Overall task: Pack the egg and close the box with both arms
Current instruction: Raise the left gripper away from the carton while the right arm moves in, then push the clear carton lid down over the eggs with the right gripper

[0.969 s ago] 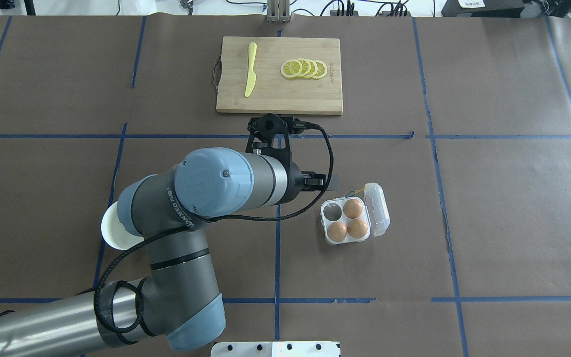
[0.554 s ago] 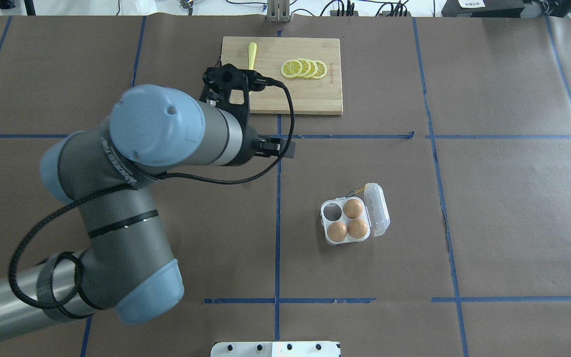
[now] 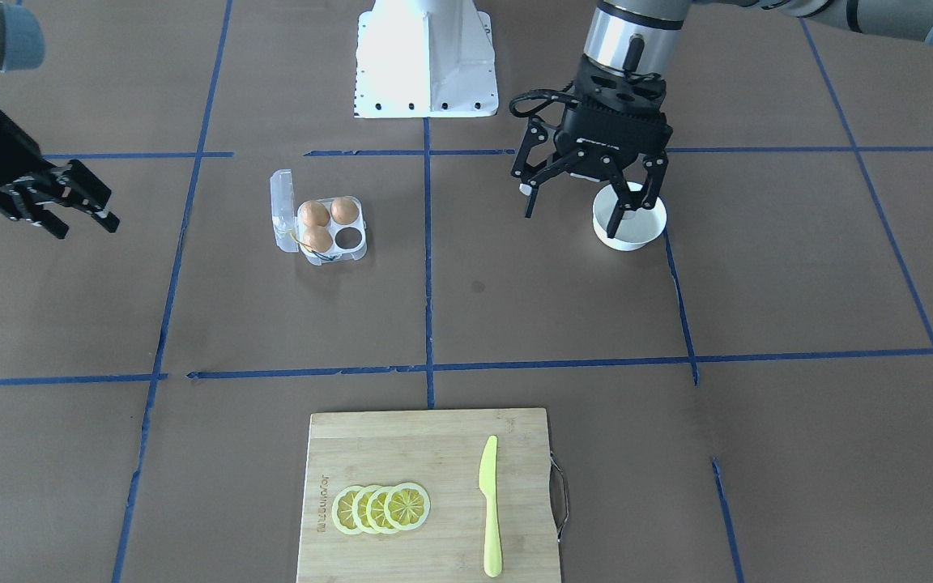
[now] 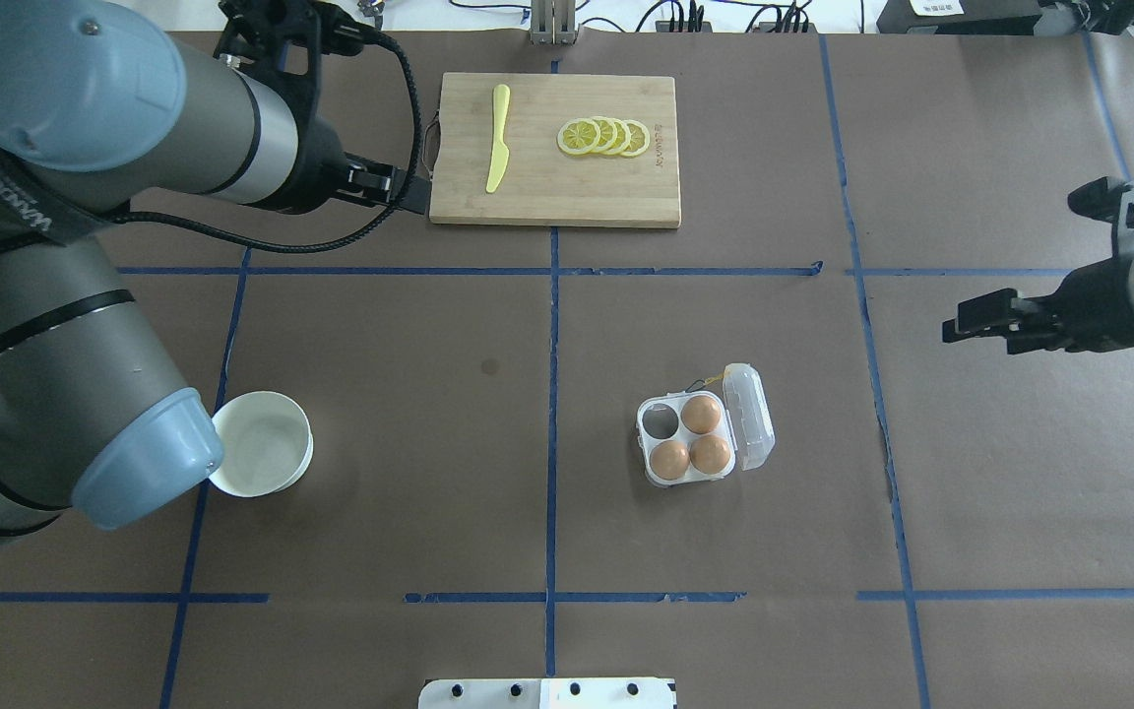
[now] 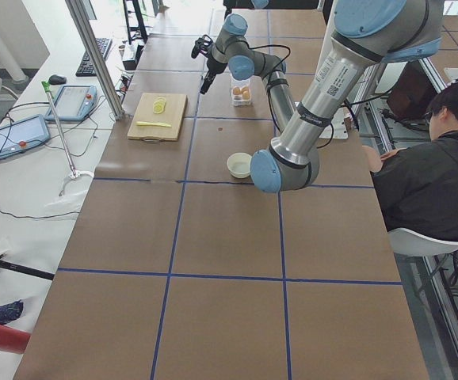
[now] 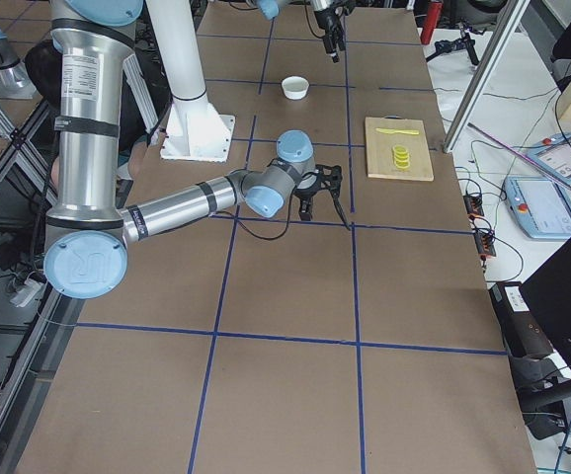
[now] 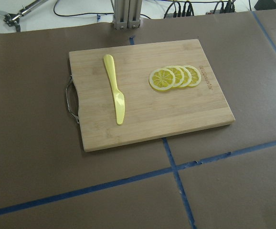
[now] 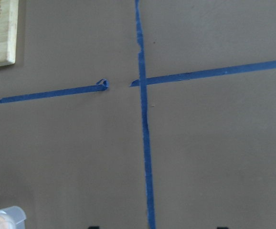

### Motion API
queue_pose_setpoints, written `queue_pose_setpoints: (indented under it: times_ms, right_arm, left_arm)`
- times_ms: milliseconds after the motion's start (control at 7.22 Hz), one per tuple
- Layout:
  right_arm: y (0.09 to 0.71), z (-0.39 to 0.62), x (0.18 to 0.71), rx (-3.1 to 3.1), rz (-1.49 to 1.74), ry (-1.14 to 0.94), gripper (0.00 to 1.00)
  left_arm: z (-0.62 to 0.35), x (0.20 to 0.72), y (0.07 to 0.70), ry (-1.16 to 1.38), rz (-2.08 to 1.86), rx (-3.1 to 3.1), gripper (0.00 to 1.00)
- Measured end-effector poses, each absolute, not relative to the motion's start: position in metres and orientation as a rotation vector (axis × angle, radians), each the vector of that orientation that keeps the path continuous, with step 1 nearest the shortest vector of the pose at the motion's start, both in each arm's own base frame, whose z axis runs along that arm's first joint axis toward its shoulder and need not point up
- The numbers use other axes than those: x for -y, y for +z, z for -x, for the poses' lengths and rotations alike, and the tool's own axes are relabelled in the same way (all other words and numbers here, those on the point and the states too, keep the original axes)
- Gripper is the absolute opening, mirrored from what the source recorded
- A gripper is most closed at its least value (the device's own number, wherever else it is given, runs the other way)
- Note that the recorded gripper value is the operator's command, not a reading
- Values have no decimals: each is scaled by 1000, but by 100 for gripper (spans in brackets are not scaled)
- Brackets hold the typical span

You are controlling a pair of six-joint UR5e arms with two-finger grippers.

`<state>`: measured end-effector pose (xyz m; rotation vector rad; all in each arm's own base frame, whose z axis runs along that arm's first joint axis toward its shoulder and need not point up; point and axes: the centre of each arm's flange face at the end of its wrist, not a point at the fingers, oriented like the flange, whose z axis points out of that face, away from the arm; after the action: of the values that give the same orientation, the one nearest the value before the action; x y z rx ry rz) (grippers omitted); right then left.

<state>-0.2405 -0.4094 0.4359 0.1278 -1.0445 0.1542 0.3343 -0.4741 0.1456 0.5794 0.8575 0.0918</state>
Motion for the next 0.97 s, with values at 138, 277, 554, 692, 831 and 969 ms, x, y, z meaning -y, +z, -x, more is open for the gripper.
queue_pose_setpoints:
  times_ms: [138, 277, 554, 692, 831, 969]
  right_arm:
    - [424, 270, 399, 1071, -122, 147, 0]
    - [417, 288, 390, 1086, -113, 130, 0]
    - [402, 313, 382, 1113, -103, 88, 0]
    - [393, 326, 378, 1126, -98, 66, 0]
    - [387, 337, 374, 1136, -93, 45, 0]
    - [378, 349, 371, 1150, -91, 24, 0]
  left_arm:
    - [-308, 478, 158, 121, -613, -816, 100]
    - [-286, 484, 169, 148, -642, -774, 100]
    - [-257, 495, 183, 177, -676, -716, 100]
    - [-252, 498, 186, 183, -681, -704, 100]
    - [-250, 498, 187, 188, -680, -703, 100]
    - [-250, 498, 187, 192, -678, -707, 100]
